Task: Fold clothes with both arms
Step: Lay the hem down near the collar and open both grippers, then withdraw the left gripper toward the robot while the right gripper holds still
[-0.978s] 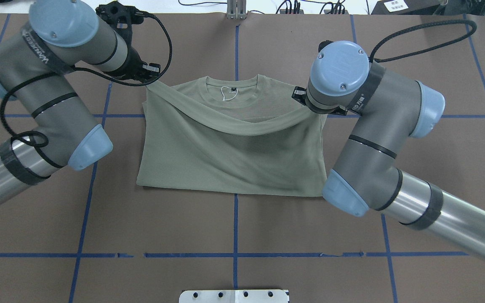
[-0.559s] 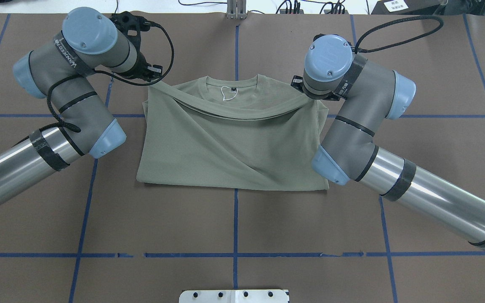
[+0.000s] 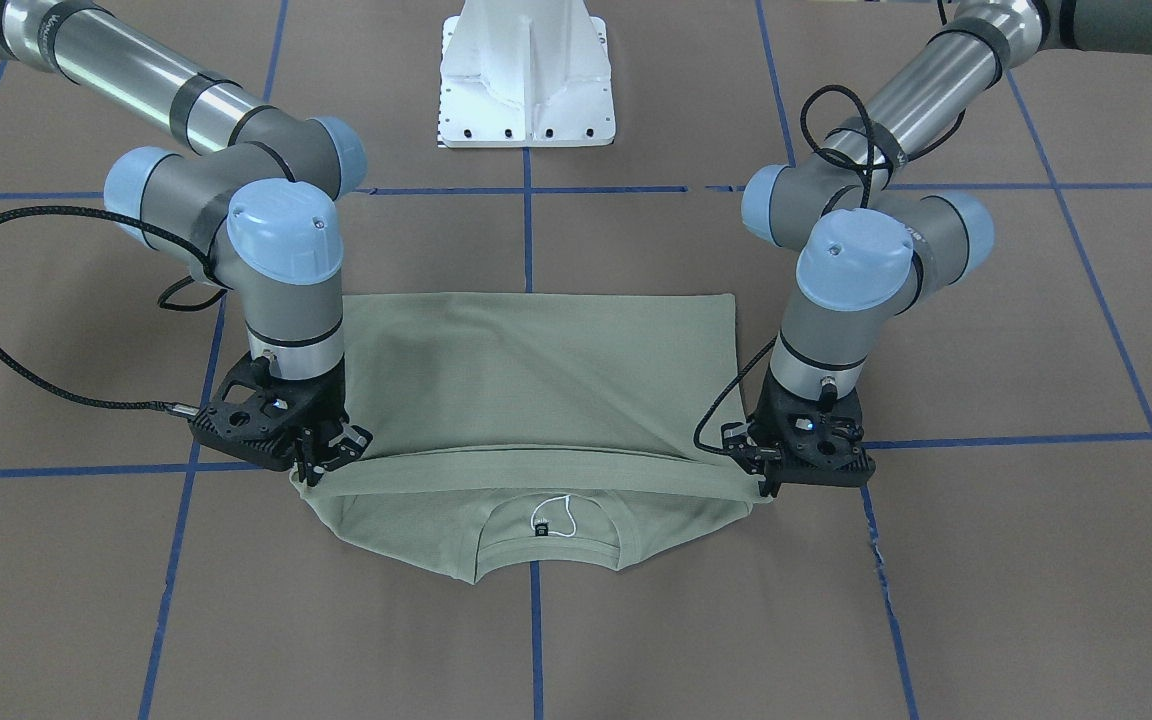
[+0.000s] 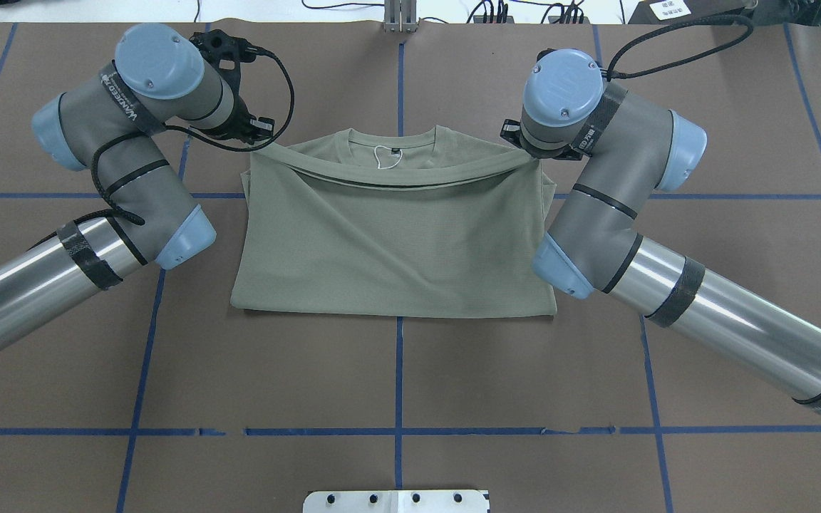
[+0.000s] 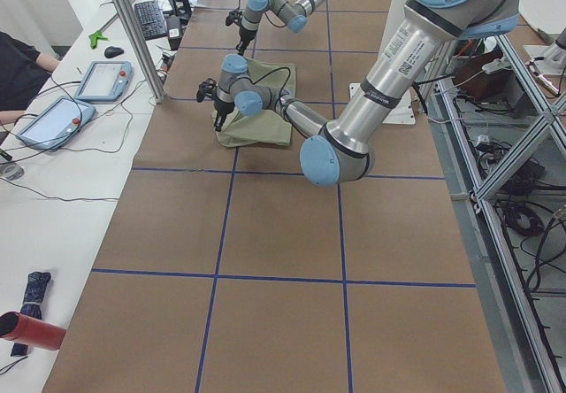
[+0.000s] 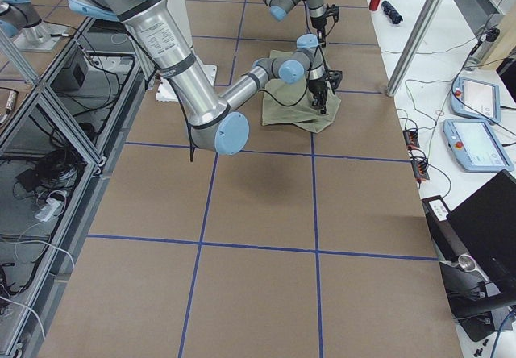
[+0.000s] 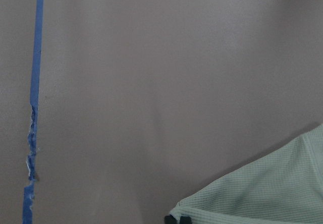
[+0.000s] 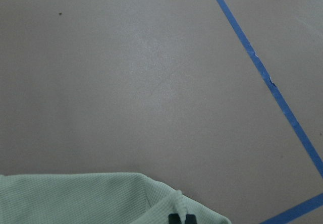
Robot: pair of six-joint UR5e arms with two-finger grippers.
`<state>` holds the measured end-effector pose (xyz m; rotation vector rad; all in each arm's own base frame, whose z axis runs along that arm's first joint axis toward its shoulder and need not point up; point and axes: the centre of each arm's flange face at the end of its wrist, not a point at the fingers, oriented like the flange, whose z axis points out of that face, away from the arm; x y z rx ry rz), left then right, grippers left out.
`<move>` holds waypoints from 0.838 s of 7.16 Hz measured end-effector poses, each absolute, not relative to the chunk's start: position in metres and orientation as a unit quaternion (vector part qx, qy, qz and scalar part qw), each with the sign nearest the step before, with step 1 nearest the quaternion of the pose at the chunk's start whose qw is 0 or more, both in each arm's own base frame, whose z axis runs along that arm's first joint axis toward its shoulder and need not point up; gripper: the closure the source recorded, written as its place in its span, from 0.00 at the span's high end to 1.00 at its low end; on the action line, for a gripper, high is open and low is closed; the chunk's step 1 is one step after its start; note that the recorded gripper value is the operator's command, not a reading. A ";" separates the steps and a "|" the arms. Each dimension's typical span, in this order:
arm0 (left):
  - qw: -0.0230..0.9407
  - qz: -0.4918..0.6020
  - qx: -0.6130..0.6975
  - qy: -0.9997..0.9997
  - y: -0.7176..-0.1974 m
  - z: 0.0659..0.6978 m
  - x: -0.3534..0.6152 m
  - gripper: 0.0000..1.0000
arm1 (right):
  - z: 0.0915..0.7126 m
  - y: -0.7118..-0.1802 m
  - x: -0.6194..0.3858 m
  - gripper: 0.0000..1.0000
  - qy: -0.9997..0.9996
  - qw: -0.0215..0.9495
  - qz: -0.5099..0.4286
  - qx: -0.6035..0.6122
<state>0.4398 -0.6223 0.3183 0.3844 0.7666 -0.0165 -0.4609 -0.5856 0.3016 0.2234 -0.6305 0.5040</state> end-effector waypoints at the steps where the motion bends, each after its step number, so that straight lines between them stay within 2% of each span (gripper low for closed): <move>1: 0.910 -0.006 0.186 0.372 -0.621 0.319 0.442 0.99 | 0.304 -0.587 -0.462 0.99 -0.303 0.915 0.243 0.108; 4: 0.901 0.000 0.197 0.386 -0.614 0.319 0.439 1.00 | 0.312 -0.586 -0.465 1.00 -0.298 0.927 0.203 0.108; 6: 0.885 0.014 0.210 0.416 -0.576 0.312 0.420 1.00 | 0.310 -0.588 -0.446 1.00 -0.318 0.932 0.148 0.095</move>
